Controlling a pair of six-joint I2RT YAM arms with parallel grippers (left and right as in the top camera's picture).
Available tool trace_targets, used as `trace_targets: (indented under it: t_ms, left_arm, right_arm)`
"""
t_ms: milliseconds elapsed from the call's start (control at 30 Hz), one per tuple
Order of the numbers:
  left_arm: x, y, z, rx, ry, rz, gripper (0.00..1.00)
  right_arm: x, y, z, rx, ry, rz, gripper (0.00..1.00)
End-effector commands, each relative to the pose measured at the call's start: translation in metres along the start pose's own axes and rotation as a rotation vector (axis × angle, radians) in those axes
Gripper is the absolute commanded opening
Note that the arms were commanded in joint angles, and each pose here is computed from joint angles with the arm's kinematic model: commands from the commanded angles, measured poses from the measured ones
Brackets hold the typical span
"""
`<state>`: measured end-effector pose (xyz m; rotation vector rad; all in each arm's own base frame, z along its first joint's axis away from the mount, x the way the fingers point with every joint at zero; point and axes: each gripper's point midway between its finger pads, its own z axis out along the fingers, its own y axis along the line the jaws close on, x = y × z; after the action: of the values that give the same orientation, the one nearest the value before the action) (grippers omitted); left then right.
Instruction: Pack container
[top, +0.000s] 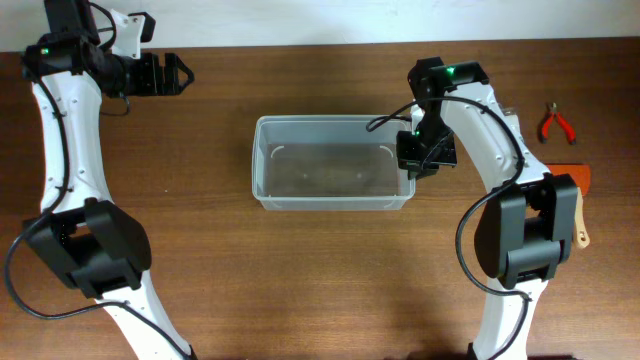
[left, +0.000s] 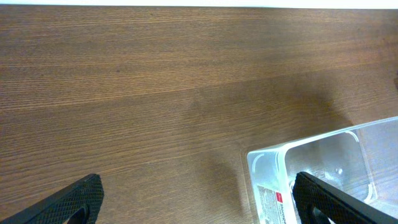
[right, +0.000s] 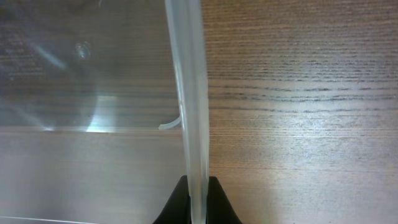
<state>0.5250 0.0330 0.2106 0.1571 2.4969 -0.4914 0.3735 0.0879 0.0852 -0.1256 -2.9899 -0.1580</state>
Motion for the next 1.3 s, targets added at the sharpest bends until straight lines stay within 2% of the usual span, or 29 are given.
trace_targets:
  t_ms: [0,533,1267]
  left_arm:
    - [-0.0039,0.0009,-0.005,-0.008,-0.012,-0.006,0.99]
    - [-0.001,0.002,-0.005,-0.016,0.0,-0.011,0.99]
    - [0.0002,0.0026,-0.005,-0.02,0.005,-0.013,0.99]
  right_arm:
    - [0.0013,0.0001,-0.0067,-0.016,-0.012,0.018,0.04]
    - [0.0005,-0.0047,-0.0068,0.009,-0.016,-0.096,0.04]
    - [-0.0023,-0.0034,-0.0067,0.003,-0.027,-0.043,0.04]
